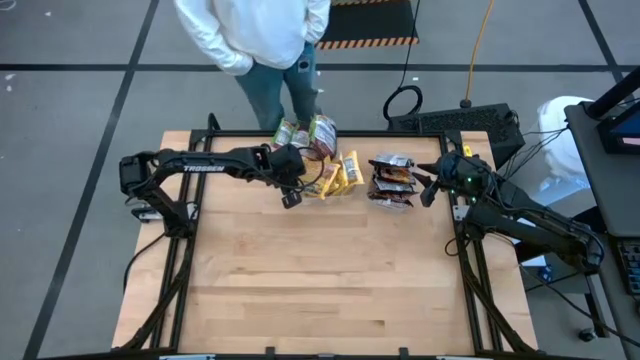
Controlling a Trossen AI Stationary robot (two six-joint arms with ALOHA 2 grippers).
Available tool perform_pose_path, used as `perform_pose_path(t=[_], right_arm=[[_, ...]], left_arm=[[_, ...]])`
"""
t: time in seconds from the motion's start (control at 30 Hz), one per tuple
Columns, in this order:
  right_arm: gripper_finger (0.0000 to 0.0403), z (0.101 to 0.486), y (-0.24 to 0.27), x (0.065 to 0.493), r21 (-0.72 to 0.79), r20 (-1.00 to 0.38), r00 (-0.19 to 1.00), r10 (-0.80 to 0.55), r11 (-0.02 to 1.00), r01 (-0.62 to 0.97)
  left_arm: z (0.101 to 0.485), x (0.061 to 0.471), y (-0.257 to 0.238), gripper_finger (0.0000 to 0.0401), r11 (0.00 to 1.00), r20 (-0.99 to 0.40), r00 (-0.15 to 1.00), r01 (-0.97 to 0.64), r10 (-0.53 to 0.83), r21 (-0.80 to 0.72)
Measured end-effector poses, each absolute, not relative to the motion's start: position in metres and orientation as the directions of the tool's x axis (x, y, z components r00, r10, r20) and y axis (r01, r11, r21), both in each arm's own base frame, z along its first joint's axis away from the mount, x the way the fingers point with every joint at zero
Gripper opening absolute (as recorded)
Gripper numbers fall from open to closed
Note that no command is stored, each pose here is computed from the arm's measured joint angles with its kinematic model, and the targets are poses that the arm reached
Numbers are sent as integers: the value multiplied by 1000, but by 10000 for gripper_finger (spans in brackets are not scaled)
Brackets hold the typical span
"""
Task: Sort Maruchan noodles
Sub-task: Adjust the transparent bins
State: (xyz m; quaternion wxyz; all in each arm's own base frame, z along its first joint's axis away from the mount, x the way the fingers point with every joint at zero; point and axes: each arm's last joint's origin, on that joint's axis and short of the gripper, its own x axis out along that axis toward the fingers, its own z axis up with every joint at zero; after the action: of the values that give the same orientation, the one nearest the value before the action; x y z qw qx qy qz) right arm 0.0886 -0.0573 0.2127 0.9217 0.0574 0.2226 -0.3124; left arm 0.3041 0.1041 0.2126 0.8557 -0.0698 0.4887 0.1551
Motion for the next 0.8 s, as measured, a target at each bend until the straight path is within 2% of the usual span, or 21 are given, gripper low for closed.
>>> perform_pose_path(t=[0.1, 0.2, 0.27, 0.57, 0.7, 0.8], right_arm=[[132, 211, -57, 87, -46, -468, 681, -563, 785, 617], [132, 206, -59, 83, -76, -501, 579, -644, 699, 712], [132, 206, -60, 81, -81, -502, 530, -683, 648, 758], [132, 202, -62, 85, -65, -538, 511, -670, 637, 768], [132, 197, -66, 88, -79, -573, 447, -687, 589, 804], [132, 194, -67, 91, 2, -604, 434, -668, 543, 840]], left_arm=[[211, 302, 103, 58, 940, -872, 451, -341, 189, 28], [217, 298, 101, 58, 933, -871, 454, -360, 190, 16], [227, 297, 99, 58, 934, -850, 488, -357, 198, 12], [298, 267, 84, 58, 938, -678, 690, -346, 254, -2], [322, 246, 78, 58, 933, -607, 741, -361, 288, 2], [336, 233, 74, 58, 931, -557, 774, -364, 301, -1]])
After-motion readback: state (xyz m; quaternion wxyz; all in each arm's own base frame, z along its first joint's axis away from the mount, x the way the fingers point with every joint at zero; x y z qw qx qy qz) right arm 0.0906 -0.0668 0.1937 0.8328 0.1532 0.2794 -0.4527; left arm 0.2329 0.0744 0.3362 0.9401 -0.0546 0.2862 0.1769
